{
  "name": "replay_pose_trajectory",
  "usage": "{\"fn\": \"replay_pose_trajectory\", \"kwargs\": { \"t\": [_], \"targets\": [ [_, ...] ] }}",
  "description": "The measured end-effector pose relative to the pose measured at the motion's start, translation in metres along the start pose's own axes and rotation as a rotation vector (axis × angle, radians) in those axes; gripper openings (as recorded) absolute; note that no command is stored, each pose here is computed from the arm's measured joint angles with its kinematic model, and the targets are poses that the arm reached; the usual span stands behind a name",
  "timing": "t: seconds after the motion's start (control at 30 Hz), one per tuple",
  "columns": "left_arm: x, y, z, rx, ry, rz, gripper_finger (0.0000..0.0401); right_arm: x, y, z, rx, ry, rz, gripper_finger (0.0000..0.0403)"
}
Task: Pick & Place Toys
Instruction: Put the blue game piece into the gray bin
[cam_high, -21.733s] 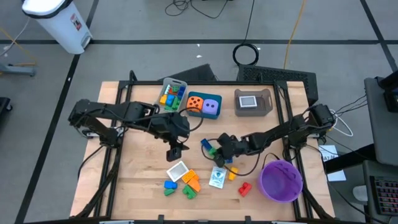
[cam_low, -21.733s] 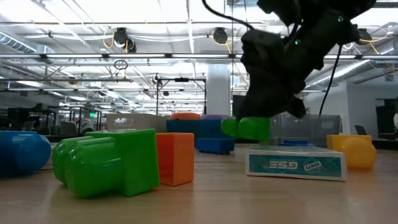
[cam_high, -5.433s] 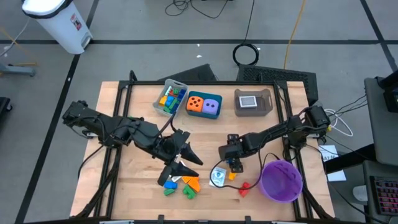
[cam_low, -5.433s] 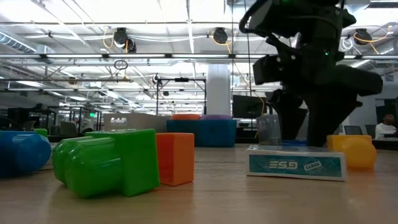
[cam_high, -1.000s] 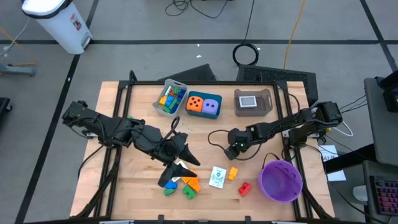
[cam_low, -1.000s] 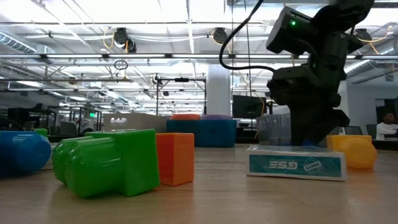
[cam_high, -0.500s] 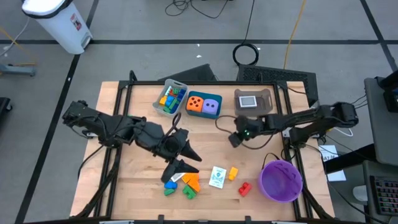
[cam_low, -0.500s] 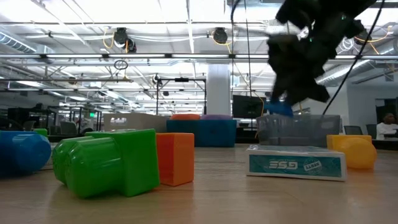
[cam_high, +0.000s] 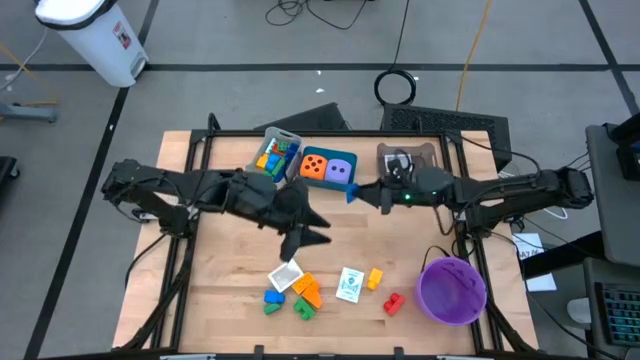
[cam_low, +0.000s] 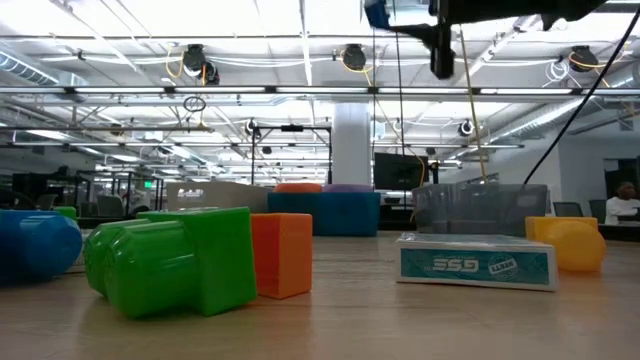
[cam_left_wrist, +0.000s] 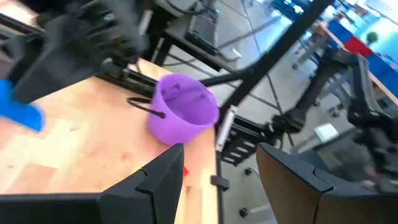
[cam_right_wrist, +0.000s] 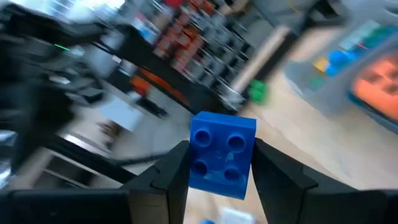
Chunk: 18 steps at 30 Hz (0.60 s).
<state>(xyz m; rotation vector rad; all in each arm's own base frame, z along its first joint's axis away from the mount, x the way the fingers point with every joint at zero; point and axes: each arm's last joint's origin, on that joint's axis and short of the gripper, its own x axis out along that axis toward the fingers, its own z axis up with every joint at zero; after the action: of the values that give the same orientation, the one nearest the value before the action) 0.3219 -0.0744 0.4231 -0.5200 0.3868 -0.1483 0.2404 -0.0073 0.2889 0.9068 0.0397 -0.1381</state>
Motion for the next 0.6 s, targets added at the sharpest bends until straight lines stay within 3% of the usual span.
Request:
{"fn": "replay_pose_trajectory", "kwargs": {
  "t": [0.2,0.33,0.6],
  "targets": [
    [-0.001,0.020,0.012,-0.092,-0.032,0.059,0.0209,-0.002,0.015,0.011,0.008,-0.114,0.155,0.0148],
    [-0.004,0.037,0.021,-0.213,-0.063,0.105,0.0209,-0.004,0.021,0.016,-0.004,-0.164,0.215,0.0143],
    [-0.001,0.070,0.033,-0.326,-0.103,0.181,0.0209,-0.006,0.026,0.020,-0.001,-0.217,0.276,0.0147]
  ]
}}
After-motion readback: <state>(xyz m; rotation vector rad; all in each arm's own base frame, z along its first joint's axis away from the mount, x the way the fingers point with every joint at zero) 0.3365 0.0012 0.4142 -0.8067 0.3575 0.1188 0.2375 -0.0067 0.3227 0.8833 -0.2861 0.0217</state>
